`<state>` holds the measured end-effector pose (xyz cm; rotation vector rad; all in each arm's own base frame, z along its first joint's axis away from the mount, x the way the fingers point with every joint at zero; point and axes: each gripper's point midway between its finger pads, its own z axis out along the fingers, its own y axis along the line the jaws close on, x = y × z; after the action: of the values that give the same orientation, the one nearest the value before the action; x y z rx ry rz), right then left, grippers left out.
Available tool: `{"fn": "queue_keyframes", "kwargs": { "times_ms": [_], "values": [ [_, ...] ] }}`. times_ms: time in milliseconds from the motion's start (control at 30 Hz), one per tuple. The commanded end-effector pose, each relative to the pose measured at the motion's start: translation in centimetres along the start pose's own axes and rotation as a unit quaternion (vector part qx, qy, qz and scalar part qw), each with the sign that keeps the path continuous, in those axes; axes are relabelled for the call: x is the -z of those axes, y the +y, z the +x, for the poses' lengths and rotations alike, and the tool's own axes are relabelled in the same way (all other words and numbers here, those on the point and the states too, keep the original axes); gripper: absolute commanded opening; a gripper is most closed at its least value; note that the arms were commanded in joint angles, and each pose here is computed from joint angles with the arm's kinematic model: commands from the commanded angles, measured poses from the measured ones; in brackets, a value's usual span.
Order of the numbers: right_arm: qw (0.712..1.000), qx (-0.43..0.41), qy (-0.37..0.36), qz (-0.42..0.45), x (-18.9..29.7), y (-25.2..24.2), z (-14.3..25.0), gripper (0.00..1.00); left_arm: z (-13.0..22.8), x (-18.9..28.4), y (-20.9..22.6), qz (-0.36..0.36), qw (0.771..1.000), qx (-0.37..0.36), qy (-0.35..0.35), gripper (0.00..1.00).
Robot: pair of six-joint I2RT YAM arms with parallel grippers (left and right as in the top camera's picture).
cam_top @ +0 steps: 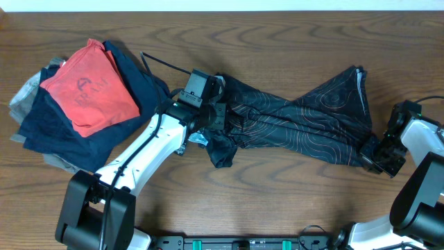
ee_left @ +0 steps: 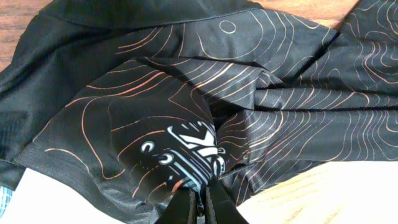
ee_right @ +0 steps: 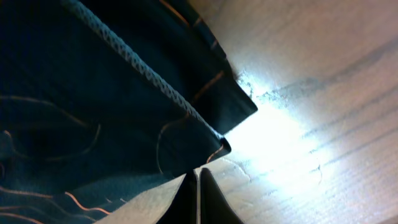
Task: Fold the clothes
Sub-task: 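Hold left end and stretch the garment rightward with the right gripper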
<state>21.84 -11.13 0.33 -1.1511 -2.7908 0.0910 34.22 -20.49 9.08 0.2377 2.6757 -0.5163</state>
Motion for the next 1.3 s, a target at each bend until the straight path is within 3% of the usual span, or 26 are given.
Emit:
{"fn": "queue_keyframes", "kwargs": {
  "times_ms": [0, 167, 467, 667, 800, 833, 1267],
  "values": [
    [1.0, -0.006, -0.015, -0.004, 1.0, -0.1, -0.7, 0.28, 0.3, -0.1, 0.1, -0.001, 1.0, -0.003, 0.007, 0.07],
    [0.999, -0.007, -0.039, 0.008, 0.9, -0.4, -1.7, 0.37, 0.4, -0.1, 0.1, -0.002, 1.0, -0.003, 0.008, 0.06],
    [0.999, 0.001, -0.054, -0.001, -0.1, -0.1, -2.0, 0.36, 0.4, -0.1, 0.1, -0.002, 1.0, -0.003, 0.008, 0.06],
    [0.999, 0.003, -0.035, 0.002, -0.4, -0.3, -1.0, 0.24, 0.4, -0.1, 0.1, -0.002, 1.0, -0.003, 0.008, 0.06],
    [1.0, 0.004, -0.021, 0.007, -0.4, -0.5, -0.4, 0.1, 0.4, -0.1, 0.1, -0.002, 1.0, -0.003, 0.008, 0.06],
    [1.0, 0.004, -0.019, 0.006, -0.4, -0.5, -0.3, 0.02, 0.4, -0.1, 0.1, -0.002, 1.0, -0.003, 0.008, 0.06],
    [0.996, 0.035, -0.044, -0.063, 5.6, 2.2, -2.8, 0.01, 0.5, -0.1, 0.2, -0.003, 1.0, -0.002, 0.011, 0.06]
  ]
}}
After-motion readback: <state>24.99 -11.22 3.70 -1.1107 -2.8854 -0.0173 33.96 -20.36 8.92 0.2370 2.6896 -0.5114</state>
